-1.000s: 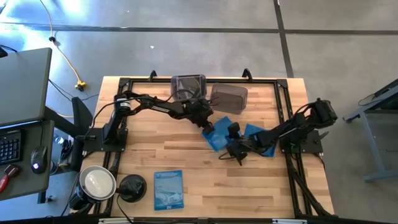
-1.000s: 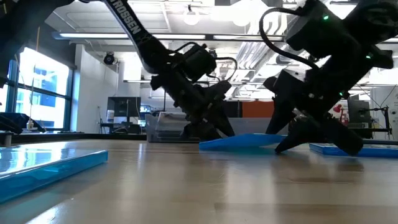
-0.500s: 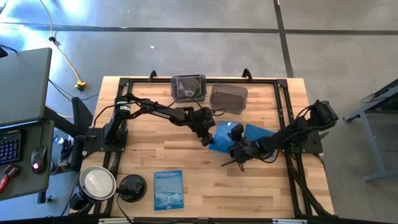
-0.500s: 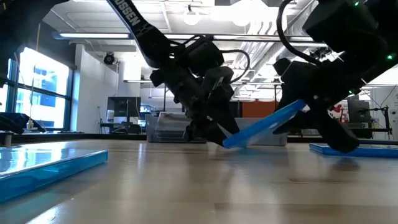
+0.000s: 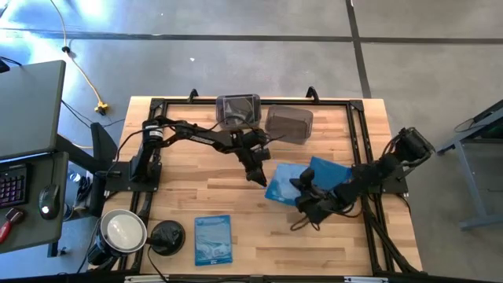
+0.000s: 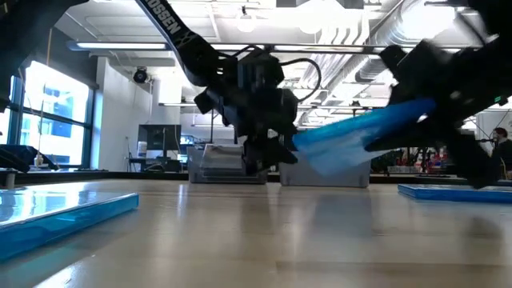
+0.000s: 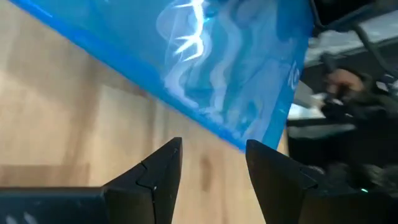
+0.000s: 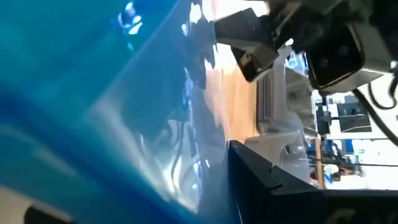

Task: Pick & place jewel cases by type
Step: Put the top left blue cd case into the right black bin

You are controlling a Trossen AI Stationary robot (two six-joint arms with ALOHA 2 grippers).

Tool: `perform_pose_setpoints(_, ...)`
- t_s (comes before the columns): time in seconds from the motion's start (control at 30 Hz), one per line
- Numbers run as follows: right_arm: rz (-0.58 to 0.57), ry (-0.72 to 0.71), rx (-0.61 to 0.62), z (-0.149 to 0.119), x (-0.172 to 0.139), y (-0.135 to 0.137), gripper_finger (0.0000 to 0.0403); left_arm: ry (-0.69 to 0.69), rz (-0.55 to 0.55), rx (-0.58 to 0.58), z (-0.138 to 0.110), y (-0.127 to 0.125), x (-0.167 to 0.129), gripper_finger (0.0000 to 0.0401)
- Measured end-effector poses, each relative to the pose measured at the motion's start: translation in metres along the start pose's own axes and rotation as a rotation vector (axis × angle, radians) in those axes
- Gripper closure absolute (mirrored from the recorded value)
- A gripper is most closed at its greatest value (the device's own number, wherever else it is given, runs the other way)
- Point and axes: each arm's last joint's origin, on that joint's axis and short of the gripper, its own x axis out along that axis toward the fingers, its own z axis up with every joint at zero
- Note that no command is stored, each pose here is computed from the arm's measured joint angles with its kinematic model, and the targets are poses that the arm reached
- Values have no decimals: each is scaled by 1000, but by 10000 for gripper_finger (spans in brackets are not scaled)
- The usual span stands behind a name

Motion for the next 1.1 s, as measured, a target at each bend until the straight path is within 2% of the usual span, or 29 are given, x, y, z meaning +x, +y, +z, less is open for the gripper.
perform_pose_setpoints(0.1,-8,-19,40,1,-10,2,351,5,-73,11,3,-1,-7,224)
perform_pose_setpoints(0.2,-71,7,118,-3,-15,-1,351,11,-130,5,6,-2,-16,224)
perform_pose_setpoints(0.33,-180,42,215,-5,-15,-16,349,-12,-131,-32,12,-9,-29,224)
perform_pose_setpoints(0.5,-263,68,280,6,-13,-58,348,-57,-143,69,19,-31,-44,224)
perform_pose_setpoints(0.6,-288,67,370,11,-12,-94,348,-92,-122,103,22,-49,-61,224)
perform_pose_setpoints(0.77,-294,29,567,4,-14,-152,347,-183,89,188,21,-80,-99,224)
perform_pose_setpoints(0.9,-228,-33,687,-11,-7,-190,347,-252,418,248,8,-109,-135,224)
perform_pose_setpoints(1.0,-144,-39,764,-27,8,-206,347,-314,653,278,-3,-132,-157,224)
perform_pose_setpoints(1.1,-66,40,799,-48,29,-216,347,-374,789,261,-15,-151,-173,224)
